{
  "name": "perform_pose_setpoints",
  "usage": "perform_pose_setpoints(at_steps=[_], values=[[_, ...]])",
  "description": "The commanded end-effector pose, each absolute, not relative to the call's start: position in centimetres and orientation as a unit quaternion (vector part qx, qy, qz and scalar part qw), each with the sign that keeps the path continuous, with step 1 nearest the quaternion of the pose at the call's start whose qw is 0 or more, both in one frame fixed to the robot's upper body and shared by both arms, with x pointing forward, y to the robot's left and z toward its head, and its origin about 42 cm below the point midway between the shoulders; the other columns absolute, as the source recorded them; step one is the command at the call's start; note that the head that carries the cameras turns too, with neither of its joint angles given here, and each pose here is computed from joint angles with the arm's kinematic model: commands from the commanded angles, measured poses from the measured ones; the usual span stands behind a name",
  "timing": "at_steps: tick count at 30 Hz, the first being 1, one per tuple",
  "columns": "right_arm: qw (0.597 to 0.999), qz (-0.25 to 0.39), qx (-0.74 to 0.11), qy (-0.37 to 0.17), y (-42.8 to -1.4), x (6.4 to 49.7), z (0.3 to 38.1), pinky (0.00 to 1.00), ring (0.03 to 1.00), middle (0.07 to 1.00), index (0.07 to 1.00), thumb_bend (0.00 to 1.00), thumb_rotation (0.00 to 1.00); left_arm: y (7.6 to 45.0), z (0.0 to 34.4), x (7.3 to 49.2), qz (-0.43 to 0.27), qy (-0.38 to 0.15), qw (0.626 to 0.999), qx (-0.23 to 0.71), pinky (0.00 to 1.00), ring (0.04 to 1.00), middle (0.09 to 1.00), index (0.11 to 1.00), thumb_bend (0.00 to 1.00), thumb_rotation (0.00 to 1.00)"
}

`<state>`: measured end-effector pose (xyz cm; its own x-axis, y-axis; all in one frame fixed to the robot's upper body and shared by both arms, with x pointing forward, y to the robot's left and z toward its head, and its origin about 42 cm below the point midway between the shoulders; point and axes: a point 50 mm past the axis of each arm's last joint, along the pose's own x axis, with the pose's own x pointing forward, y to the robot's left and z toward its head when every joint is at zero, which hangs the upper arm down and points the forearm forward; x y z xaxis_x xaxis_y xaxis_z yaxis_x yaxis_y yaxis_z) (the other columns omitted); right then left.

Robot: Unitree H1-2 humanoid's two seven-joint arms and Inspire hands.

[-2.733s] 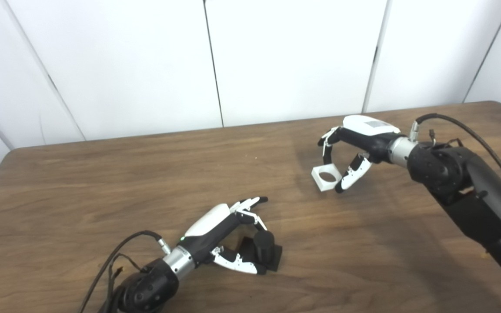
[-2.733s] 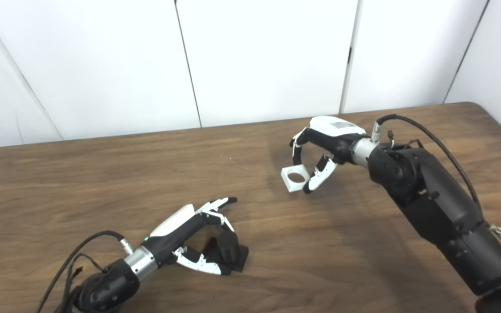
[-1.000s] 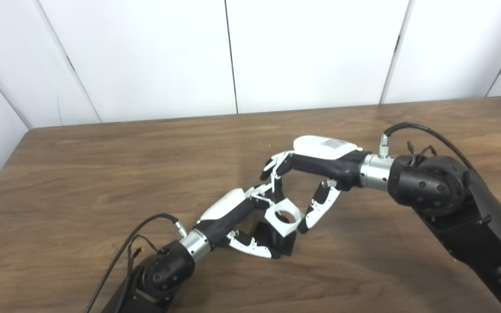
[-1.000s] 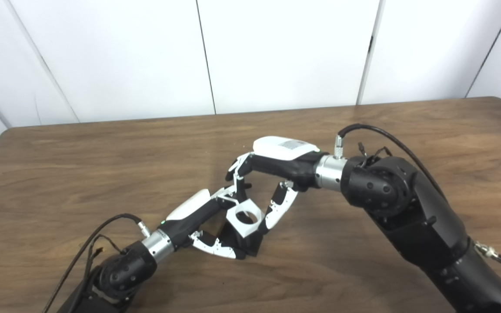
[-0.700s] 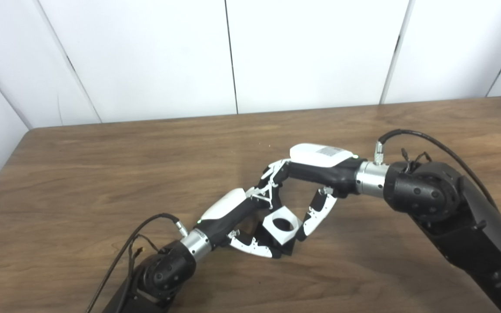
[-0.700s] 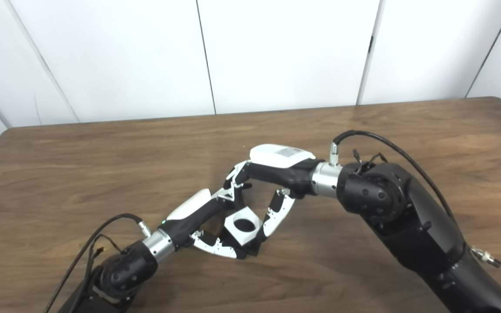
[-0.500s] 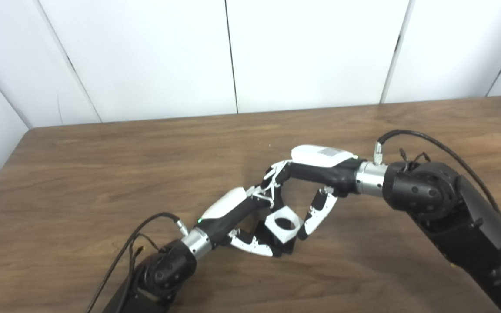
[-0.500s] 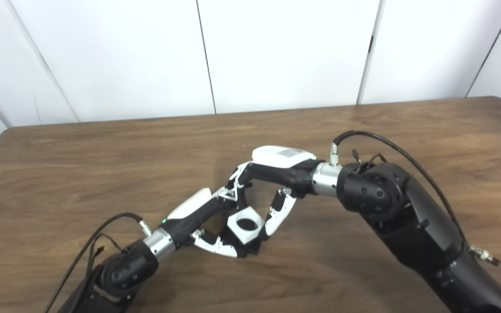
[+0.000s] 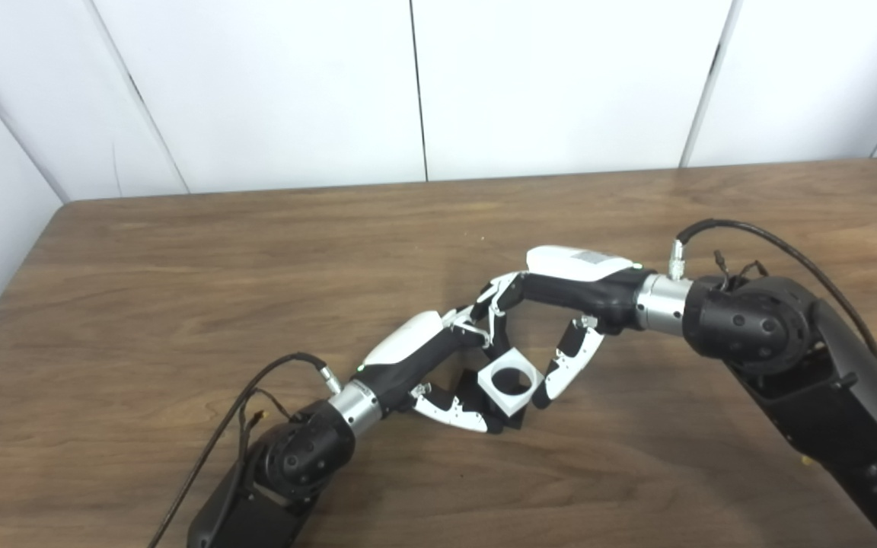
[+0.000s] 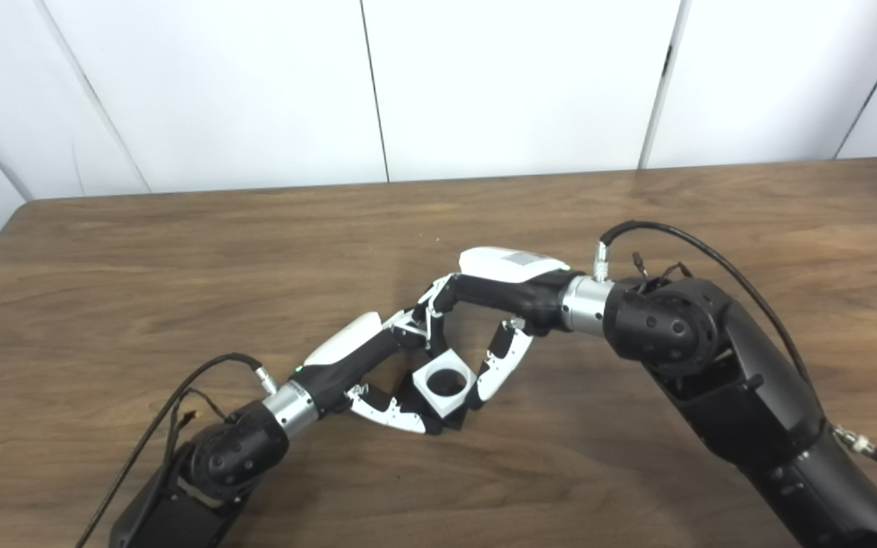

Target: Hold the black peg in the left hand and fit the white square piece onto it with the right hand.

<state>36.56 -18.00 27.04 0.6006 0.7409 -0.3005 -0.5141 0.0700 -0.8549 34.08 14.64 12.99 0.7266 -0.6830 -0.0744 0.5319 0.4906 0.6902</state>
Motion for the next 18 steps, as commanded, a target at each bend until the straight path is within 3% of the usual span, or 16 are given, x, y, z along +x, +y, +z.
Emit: perform_pose_setpoints(at_steps=[1, 18], values=[[0.721, 0.418, -0.536, -0.133, -17.85, 37.39, 28.64, 0.84, 0.908, 0.826, 0.478, 0.52, 0.14, 14.81, 9.91, 32.8, -0.385, -0.029, 0.834, 0.394, 1.0, 1.0, 1.0, 0.491, 0.52, 0.07], [0.731, 0.414, -0.527, -0.129, -17.2, 38.08, 28.03, 0.85, 0.906, 0.824, 0.479, 0.52, 0.14, 14.05, 10.17, 32.74, -0.385, -0.034, 0.837, 0.387, 1.0, 1.0, 1.0, 0.491, 0.52, 0.07]])
